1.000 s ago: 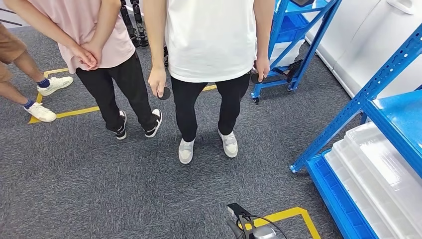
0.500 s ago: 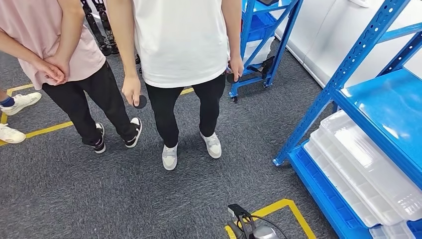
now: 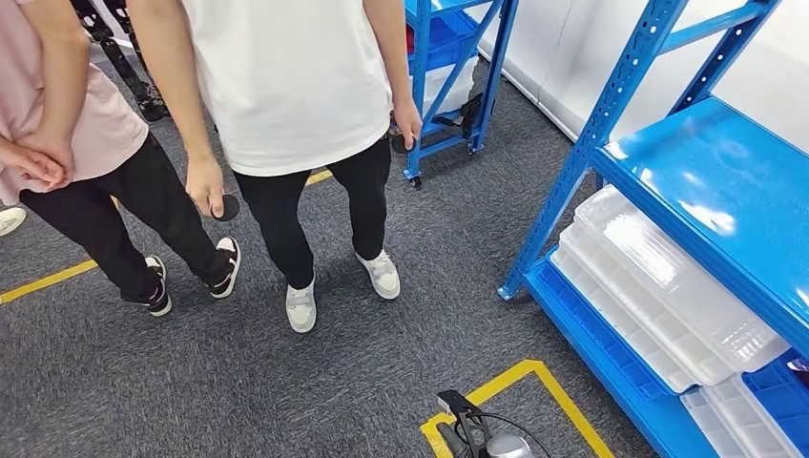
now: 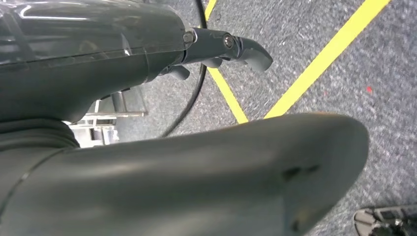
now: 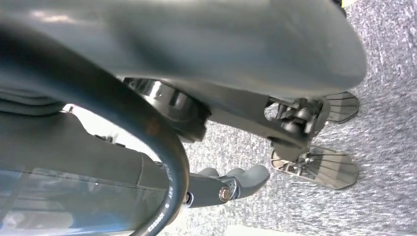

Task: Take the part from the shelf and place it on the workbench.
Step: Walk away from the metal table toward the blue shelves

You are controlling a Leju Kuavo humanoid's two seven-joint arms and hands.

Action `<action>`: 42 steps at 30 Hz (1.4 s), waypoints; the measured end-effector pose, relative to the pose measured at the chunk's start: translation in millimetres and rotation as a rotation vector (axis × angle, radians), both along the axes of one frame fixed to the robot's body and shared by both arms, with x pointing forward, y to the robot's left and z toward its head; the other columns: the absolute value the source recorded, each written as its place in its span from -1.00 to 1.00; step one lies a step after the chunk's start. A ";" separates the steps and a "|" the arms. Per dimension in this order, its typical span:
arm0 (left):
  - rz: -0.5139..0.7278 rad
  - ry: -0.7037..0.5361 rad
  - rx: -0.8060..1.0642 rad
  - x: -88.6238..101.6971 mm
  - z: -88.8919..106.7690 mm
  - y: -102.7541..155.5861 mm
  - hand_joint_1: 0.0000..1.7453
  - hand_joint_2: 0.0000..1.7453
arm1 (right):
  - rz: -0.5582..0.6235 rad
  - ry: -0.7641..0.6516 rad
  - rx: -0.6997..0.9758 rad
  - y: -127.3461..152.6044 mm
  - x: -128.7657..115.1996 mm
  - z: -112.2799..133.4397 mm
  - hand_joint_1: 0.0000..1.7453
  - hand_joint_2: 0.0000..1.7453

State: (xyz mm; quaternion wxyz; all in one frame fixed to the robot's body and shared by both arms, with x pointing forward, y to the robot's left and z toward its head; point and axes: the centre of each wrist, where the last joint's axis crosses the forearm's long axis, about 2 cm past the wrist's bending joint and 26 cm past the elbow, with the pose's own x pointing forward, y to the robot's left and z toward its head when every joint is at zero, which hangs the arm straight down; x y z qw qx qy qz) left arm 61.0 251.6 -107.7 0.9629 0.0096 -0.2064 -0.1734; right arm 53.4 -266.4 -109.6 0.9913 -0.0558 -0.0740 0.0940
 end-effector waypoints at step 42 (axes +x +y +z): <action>0.013 -0.001 -0.007 -4.2 -0.6 -0.5 -1.00 -1.00 | -0.002 0.003 -0.004 0.8 -2.6 -0.3 -1.00 -1.00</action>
